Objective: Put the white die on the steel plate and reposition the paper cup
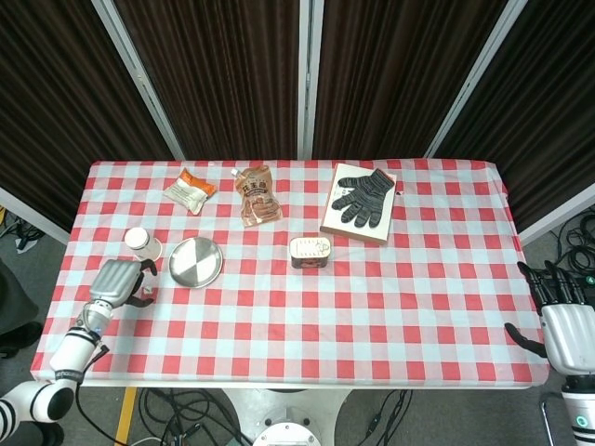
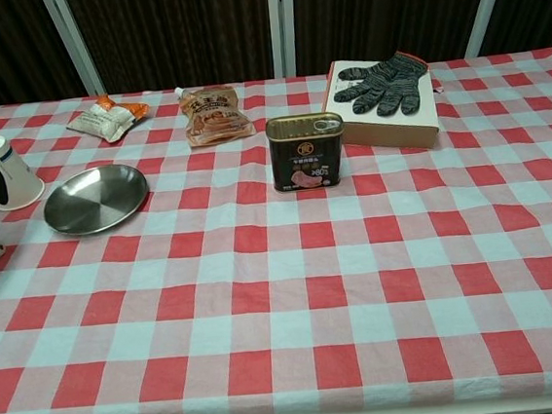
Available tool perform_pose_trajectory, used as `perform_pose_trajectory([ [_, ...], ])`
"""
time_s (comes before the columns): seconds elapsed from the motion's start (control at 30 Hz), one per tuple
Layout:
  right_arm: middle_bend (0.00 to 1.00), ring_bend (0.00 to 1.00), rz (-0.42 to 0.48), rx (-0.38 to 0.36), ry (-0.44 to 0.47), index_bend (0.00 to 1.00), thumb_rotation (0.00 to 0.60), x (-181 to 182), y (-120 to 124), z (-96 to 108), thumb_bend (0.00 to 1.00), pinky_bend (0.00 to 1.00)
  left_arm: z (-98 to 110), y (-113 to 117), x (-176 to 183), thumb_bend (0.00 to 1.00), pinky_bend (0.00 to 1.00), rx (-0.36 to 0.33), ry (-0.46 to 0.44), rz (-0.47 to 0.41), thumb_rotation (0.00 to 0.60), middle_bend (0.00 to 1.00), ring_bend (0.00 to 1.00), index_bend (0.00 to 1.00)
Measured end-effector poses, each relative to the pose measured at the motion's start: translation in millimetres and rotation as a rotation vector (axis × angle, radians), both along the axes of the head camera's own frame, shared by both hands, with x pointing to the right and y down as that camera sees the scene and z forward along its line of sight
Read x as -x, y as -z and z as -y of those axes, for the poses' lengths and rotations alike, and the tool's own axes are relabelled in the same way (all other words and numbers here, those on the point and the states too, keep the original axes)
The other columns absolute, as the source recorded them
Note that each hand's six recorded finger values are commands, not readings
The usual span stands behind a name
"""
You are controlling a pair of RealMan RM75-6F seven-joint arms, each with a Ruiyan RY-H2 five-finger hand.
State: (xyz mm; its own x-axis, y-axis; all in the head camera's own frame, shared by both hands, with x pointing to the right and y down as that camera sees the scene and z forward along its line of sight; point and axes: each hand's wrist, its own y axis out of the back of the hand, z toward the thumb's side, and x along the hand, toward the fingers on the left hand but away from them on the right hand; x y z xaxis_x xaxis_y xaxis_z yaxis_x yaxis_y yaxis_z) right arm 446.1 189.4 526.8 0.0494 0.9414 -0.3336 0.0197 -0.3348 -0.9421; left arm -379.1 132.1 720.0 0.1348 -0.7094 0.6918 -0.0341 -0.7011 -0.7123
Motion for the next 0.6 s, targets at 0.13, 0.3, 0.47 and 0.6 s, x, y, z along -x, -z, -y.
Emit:
perform_pose_trajectory([
  [0.13, 0.21, 0.00, -0.001, 0.007, -0.005, 0.04, 0.600, -0.6, -1.5, 0.4, 0.09, 0.09, -0.7, -12.8, 7.7, 0.22, 1.00, 0.016, 0.018, 0.035, 0.600, 0.86, 0.87, 0.43],
  [0.3, 0.21, 0.00, -0.001, 0.012, -0.010, 0.04, 0.600, -1.3, -3.4, 0.6, 0.09, 0.09, -7.8, -25.6, 13.2, 0.24, 1.00, 0.056, 0.039, 0.051, 0.600, 0.86, 0.87, 0.43],
  [0.47, 0.21, 0.00, 0.000, 0.018, -0.010, 0.04, 0.600, -0.9, -5.4, 1.6, 0.09, 0.09, -9.2, -30.4, 13.5, 0.26, 1.00, 0.071, 0.042, 0.051, 0.600, 0.86, 0.87, 0.44],
  [0.6, 0.21, 0.00, 0.000, 0.019, -0.014, 0.04, 0.600, -2.1, -5.7, 1.6, 0.09, 0.09, -7.9, -34.4, 16.6, 0.27, 1.00, 0.072, 0.044, 0.067, 0.600, 0.86, 0.87, 0.46],
])
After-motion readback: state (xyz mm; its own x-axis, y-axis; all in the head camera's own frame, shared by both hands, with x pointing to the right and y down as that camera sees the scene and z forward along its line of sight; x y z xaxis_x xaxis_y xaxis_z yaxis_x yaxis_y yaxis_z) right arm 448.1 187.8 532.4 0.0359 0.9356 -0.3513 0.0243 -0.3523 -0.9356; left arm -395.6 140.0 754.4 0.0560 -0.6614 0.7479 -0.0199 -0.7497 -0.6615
